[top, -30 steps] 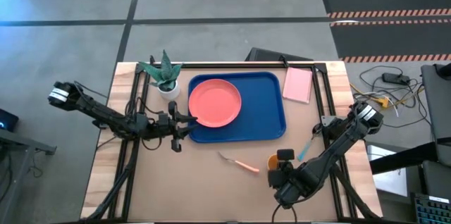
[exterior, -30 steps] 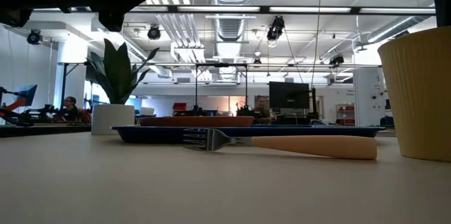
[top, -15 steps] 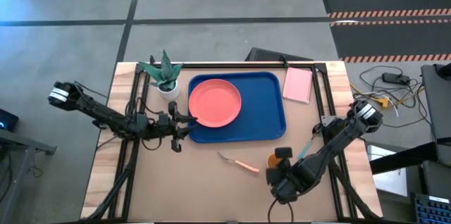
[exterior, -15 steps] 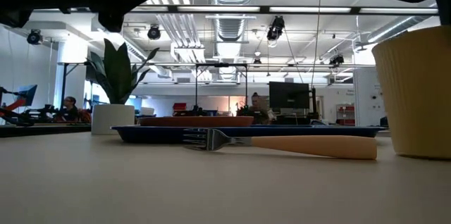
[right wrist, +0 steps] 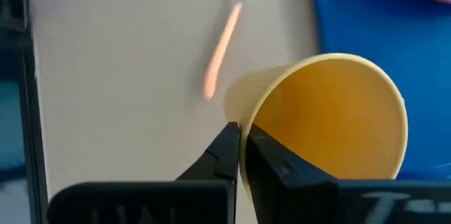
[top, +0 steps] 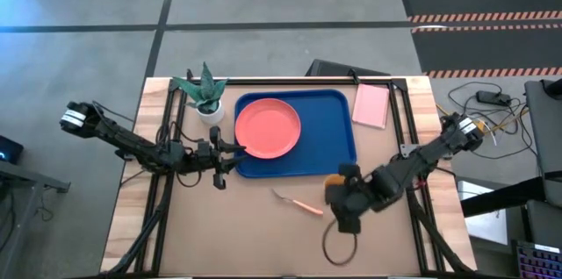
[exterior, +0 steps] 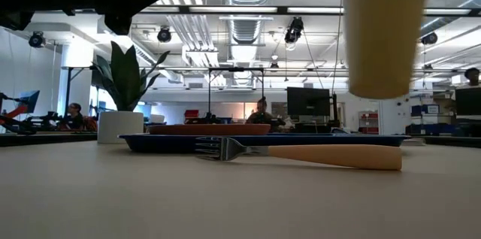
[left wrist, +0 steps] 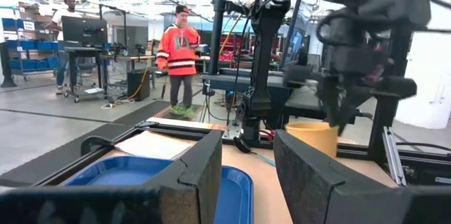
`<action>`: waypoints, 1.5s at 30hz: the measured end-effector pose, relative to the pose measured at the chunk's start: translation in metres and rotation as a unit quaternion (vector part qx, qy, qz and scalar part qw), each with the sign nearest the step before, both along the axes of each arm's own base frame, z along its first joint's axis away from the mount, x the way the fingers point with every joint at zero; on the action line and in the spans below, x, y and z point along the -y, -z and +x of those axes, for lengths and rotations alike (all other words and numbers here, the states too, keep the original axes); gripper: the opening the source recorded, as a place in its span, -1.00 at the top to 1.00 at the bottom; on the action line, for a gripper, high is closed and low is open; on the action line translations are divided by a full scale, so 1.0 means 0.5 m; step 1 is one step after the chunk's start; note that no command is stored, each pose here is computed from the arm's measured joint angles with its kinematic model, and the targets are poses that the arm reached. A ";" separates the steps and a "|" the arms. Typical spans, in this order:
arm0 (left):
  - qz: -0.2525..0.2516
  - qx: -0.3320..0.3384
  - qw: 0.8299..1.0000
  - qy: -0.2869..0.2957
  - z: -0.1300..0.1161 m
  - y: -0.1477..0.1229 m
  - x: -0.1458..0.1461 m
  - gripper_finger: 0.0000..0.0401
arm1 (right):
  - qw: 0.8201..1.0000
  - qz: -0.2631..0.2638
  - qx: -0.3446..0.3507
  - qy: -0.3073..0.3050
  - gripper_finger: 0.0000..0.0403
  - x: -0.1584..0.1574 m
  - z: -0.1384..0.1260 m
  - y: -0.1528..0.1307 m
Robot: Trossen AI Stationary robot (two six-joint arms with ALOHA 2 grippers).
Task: Pick and place plate/cup/fork/spoon on tray
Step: Put the yellow cup on the blue tray on the top right of the orange plate
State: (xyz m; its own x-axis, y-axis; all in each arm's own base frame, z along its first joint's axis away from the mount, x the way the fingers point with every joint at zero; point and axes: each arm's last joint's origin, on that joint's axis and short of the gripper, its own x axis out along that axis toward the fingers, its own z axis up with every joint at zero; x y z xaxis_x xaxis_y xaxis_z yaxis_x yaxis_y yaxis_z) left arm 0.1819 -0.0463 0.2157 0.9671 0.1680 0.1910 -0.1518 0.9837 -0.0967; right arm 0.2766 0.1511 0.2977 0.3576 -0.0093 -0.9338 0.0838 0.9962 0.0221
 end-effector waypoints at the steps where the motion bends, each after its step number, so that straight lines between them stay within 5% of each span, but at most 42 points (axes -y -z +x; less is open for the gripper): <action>1: 0.000 0.000 1.000 0.000 0.000 0.000 0.000 0.43 | 1.000 -0.001 0.002 0.008 0.96 0.014 0.008 -0.007; 15: 0.000 0.000 1.000 0.000 0.000 0.000 0.000 0.43 | 0.996 -0.078 -0.026 0.038 0.96 0.308 0.084 -0.021; 27: 0.000 0.001 1.000 0.000 0.000 0.000 0.000 0.43 | 0.988 -0.083 -0.034 0.123 0.96 0.543 0.046 -0.020; 45: 0.000 0.001 1.000 0.000 0.000 0.000 0.000 0.43 | 0.988 -0.057 -0.009 0.141 0.96 0.598 0.032 0.003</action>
State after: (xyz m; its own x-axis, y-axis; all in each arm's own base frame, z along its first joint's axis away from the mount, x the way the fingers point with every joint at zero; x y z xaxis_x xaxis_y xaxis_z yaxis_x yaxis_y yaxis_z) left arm 0.1819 -0.0463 0.2158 0.9669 0.1681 0.1922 -0.1518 0.9837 -0.0965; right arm 0.2924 -0.1479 0.2960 0.3089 -0.2127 -0.9270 0.3579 0.9290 -0.0939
